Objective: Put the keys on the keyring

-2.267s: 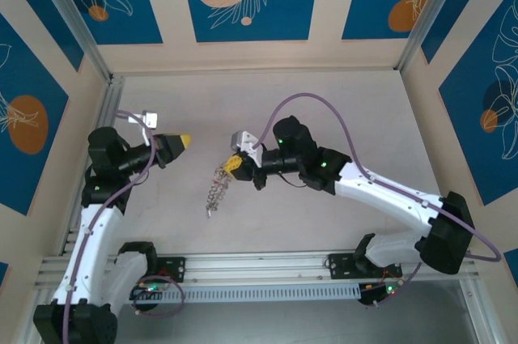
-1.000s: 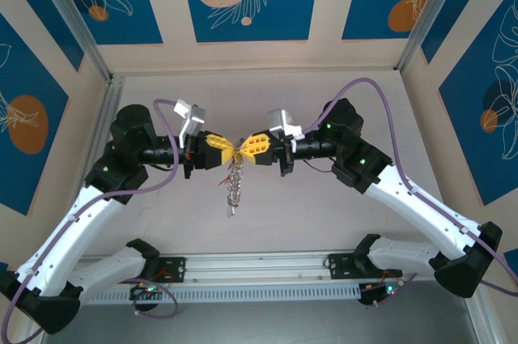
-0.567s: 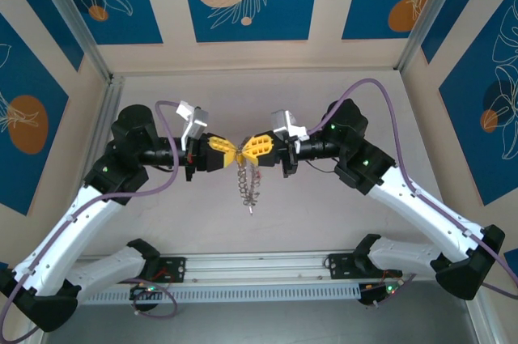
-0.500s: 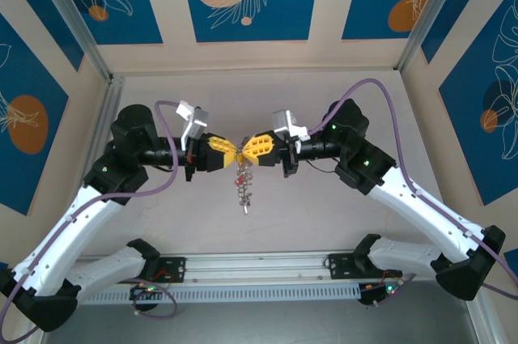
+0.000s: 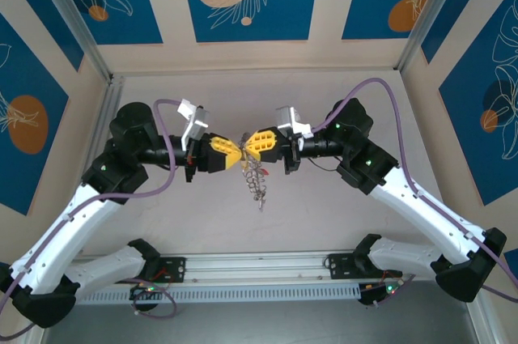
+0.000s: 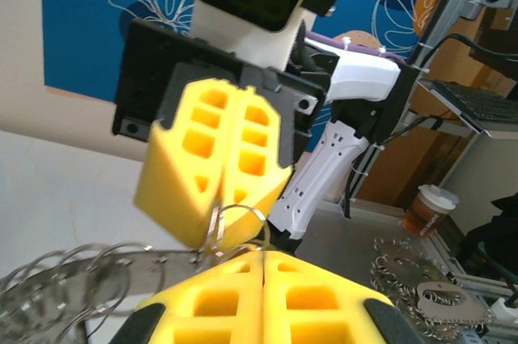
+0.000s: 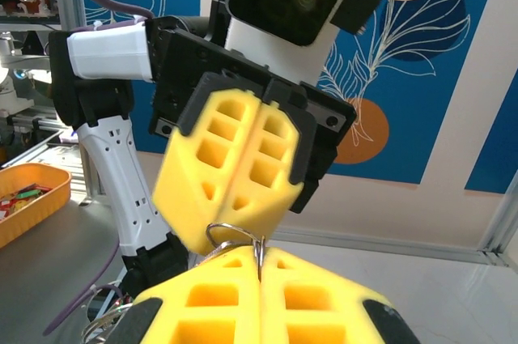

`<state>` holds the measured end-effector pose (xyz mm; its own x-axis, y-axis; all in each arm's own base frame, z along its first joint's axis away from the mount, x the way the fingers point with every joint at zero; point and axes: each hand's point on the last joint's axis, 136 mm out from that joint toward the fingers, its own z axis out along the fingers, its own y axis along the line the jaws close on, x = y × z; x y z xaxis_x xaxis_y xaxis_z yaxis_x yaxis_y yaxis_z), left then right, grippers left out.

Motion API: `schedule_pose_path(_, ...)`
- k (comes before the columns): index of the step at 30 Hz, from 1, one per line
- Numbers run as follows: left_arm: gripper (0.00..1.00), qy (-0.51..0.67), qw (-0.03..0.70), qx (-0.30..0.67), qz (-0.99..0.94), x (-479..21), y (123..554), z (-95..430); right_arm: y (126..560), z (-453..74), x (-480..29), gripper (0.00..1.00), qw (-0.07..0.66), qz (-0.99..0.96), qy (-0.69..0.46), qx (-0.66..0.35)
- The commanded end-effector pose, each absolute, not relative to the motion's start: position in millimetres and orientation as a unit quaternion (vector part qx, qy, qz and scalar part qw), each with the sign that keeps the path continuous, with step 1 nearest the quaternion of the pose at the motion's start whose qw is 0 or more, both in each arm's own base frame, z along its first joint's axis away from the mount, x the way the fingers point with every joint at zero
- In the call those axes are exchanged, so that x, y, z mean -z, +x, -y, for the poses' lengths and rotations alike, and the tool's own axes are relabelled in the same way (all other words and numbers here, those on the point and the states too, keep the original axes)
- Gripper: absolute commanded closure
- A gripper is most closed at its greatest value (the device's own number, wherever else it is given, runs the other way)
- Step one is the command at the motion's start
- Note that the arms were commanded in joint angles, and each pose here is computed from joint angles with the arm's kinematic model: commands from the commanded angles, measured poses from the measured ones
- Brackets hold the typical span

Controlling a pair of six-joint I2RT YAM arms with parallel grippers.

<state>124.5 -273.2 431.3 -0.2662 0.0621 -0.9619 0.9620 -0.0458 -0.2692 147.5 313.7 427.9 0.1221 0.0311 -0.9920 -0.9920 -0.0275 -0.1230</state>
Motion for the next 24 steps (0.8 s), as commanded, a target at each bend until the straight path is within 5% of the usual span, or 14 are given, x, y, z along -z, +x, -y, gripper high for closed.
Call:
schedule_pose_path(1, 0.95, 0.481, 0.400, 0.570, -0.532, -446.4, 109.3, 276.3, 149.4, -307.8, -436.7, 1.00, 0.552, -0.448, -0.517, -0.477)
schedule_pose_path(16, 0.95, 0.521, 0.377, 0.564, -0.518, -464.1, 88.2, 302.2, 161.8, -292.8, -438.5, 1.00, 0.585, -0.436, -0.479, -0.488)
schedule_pose_path(24, 0.95, 0.491, 0.447, 0.514, -0.543, -497.6, 103.2, 288.9, 134.4, -269.7, -464.5, 1.00, 0.611, -0.372, -0.485, -0.503)
